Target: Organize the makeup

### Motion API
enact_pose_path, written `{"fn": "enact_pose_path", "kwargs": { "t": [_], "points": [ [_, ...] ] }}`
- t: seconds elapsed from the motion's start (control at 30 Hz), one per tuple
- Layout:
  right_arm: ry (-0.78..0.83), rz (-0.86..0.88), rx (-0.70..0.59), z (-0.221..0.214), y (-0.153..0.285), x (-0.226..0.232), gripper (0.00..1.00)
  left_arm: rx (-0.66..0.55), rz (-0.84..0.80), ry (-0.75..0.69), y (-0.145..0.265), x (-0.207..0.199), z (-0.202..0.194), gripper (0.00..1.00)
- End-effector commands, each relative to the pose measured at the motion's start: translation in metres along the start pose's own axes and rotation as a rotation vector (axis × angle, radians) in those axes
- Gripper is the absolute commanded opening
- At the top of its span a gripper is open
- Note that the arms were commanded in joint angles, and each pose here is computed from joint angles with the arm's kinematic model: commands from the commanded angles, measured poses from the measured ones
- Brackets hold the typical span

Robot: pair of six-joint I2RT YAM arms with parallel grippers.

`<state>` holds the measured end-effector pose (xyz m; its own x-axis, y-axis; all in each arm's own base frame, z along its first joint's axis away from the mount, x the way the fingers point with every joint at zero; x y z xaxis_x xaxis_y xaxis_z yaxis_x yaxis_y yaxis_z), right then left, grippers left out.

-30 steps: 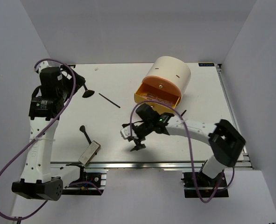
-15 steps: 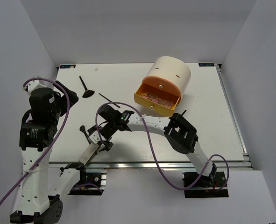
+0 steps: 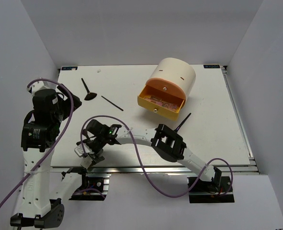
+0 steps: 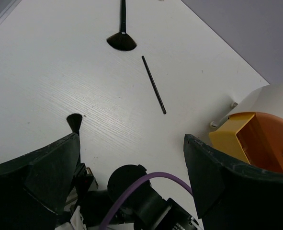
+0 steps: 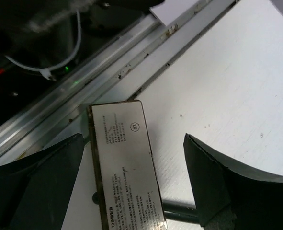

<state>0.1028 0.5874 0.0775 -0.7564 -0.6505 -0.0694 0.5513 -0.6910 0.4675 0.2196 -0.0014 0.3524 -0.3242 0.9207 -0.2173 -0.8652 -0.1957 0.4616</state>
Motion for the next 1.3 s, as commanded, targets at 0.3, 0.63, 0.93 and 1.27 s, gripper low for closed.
{"fn": "enact_pose_path", "kwargs": {
  "t": [0.3, 0.63, 0.93, 1.27],
  "points": [
    [-0.012, -0.042, 0.167, -0.039, -0.001, -0.008, 0.88, 0.004, -0.004, -0.043, 0.003, 0.002, 0.000, 0.98],
    [-0.067, -0.016, 0.255, -0.063, 0.008, 0.002, 0.75, 0.000, -0.010, -0.050, 0.003, 0.001, 0.001, 0.98],
    [-0.131, -0.038, 0.332, -0.084, 0.010, 0.006, 0.72, 0.004, -0.012, -0.035, 0.004, 0.001, -0.001, 0.98],
    [-0.142, -0.017, 0.301, -0.078, 0.013, 0.015, 0.36, 0.008, -0.011, -0.007, 0.006, 0.002, -0.006, 0.98]
  ]
}}
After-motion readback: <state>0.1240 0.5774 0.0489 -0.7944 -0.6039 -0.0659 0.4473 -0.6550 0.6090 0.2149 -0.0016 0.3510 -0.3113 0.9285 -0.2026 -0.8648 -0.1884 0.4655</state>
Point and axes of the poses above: each gripper's point midway between its finger pads, its own y axis back along the fingers, its own x axis along the line the jaws close on, z = x × y, the point moved 3 cm from there along y, back along the fingers, and after that the axes turned 14 degrees about -y, right-handed, at the moved point
